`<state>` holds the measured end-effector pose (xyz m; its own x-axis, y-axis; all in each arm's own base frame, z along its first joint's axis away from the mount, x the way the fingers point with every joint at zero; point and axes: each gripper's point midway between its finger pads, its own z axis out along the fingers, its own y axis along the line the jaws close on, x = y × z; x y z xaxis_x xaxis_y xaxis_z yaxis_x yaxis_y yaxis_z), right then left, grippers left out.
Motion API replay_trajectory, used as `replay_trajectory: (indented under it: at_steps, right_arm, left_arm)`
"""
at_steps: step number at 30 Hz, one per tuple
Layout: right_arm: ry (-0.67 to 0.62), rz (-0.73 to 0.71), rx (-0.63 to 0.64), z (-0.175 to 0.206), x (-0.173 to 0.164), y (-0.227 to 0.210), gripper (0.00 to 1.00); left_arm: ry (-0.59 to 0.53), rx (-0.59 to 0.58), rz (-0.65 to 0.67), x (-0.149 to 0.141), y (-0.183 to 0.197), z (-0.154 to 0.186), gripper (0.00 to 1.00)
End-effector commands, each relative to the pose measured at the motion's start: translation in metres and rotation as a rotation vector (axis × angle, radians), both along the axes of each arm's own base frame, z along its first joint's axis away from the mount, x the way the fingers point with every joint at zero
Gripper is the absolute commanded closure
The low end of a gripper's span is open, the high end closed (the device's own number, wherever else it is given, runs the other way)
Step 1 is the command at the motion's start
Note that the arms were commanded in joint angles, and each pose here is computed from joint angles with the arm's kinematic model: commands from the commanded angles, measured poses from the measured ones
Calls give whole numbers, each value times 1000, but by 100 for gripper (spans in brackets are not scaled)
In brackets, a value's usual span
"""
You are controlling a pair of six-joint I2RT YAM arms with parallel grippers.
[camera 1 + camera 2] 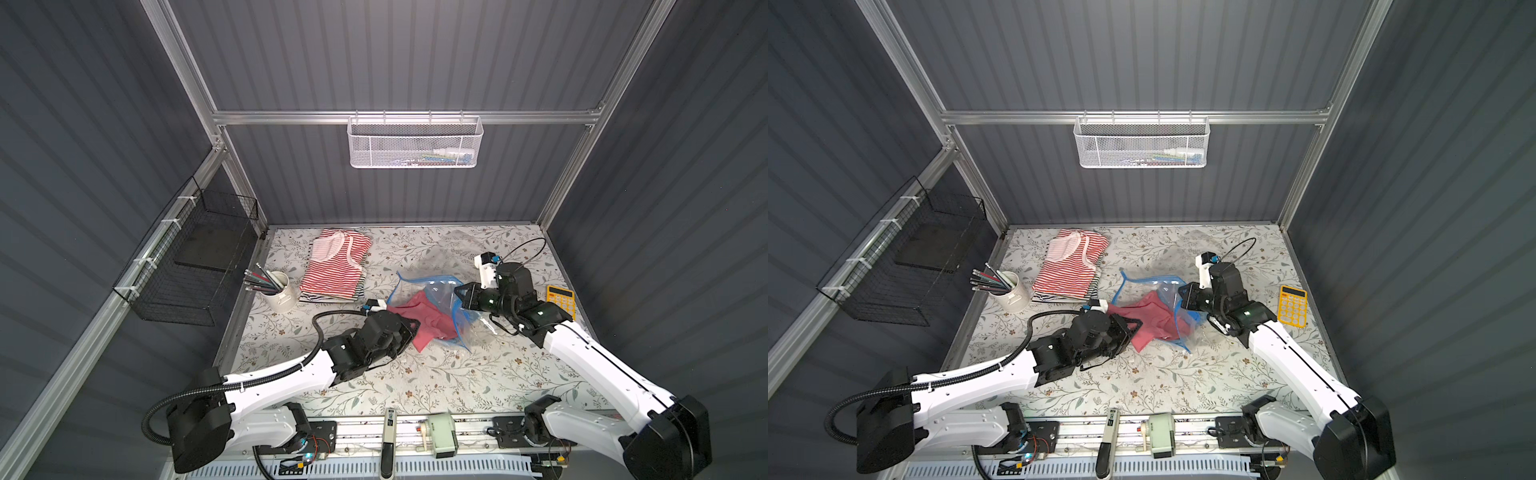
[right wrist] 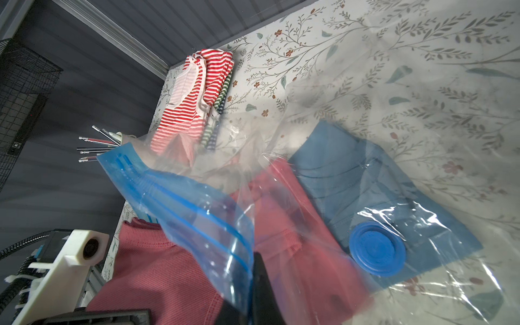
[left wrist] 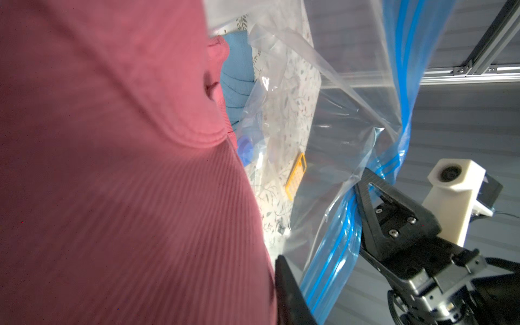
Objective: Take the tank top out of the vacuum bag
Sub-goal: Take out the tank top from the vacuum bag.
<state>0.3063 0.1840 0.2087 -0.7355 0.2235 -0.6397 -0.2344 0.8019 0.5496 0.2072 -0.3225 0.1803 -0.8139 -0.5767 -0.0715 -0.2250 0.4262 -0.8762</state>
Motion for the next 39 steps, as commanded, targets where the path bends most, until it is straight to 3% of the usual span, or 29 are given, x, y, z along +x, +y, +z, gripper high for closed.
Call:
replay_trajectory:
  at_steps: [1,3,7,10,19,23,27,29,31,39]
  right_arm:
    - [-28,-8,7,11,6,-1,100]
    - [-26,-8,9,10,5,-1,100]
    - [-23,-6,7,9,5,-1,100]
    - [-22,-6,5,9,4,-1,100]
    - [-19,-17,-1,6,5,-3,100]
    - [-18,-21,-8,5,5,-4,100]
    - [-19,-14,7,11,5,-1,100]
    - [-17,-15,8,12,5,-1,100]
    - [-17,-15,10,12,5,-1,100]
    - [7,-24,12,4,2,-3,100]
  left_arm:
    - [11,-15,-36,-9,1,1,80]
    - [11,-5,-42,-10,2,0,81]
    - [10,-44,-43,-13,4,6,100]
    - [45,-56,-59,-21,7,9,94]
    - [27,-104,-98,-33,15,38,95]
    - [12,-109,-137,-35,9,43,82]
    - [14,-147,-136,-33,2,38,77]
    - [2,-147,-154,-33,-3,37,83]
    - [9,-104,-146,-32,0,28,100]
    - [18,-116,-70,-30,19,14,100]
